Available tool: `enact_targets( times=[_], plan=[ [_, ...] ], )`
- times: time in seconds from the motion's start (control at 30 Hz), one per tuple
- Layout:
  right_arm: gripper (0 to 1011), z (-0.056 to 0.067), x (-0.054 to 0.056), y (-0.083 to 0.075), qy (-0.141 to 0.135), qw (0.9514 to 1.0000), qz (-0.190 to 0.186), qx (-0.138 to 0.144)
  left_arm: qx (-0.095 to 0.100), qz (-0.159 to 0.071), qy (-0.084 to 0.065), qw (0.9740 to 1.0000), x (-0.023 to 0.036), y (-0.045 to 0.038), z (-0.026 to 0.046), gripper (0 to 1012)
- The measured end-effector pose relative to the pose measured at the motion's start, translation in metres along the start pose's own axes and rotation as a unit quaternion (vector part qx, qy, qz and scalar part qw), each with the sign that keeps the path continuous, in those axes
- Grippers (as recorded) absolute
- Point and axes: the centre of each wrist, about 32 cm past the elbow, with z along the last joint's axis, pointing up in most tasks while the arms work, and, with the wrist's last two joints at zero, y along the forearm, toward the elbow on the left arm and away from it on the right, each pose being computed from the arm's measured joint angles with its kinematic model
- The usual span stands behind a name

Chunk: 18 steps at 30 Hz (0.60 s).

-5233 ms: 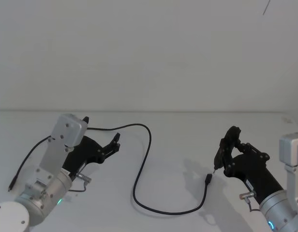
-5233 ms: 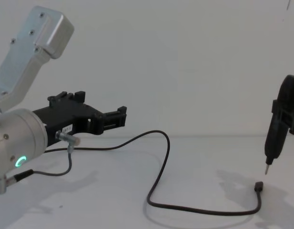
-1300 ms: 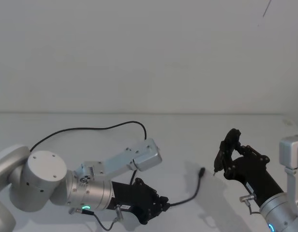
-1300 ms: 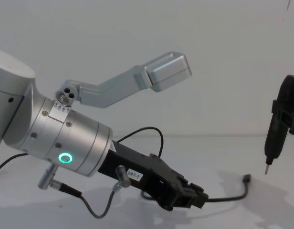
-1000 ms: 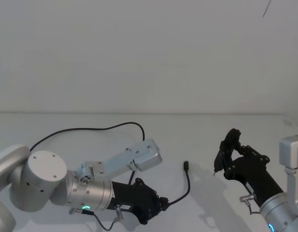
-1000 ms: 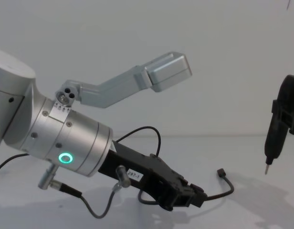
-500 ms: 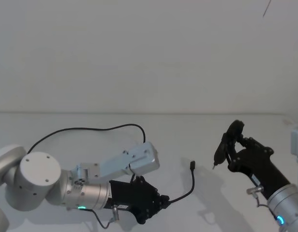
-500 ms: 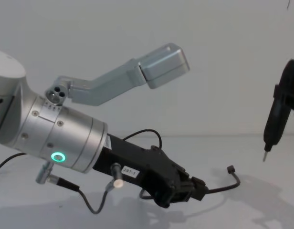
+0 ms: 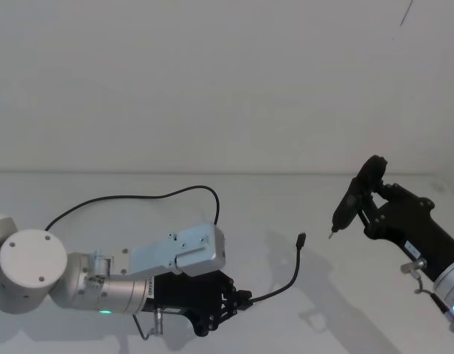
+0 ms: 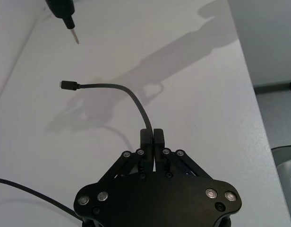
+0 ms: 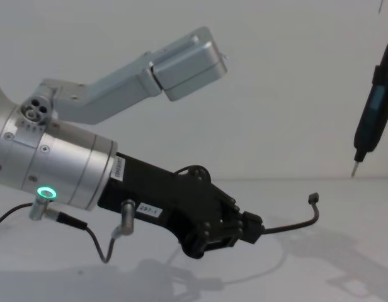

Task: Pick up the data cable with the one hand.

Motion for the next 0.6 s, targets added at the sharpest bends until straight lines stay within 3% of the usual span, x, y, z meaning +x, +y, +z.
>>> enact_targets(
  times=[0.23,0.6],
  plan=[
    [279,0.012,0.005,0.005,0.002,0.9999,0.011,0.003,-0.006,-0.001,-0.019,0.9998,0.0004,0.0056,0.0006,40],
    [279,0.013,0.007,0.014,0.005,0.9996,0.024,0.013,-0.01,-0.002,-0.034,0.9994,0.0004,0.0098,0.001,40]
  ],
)
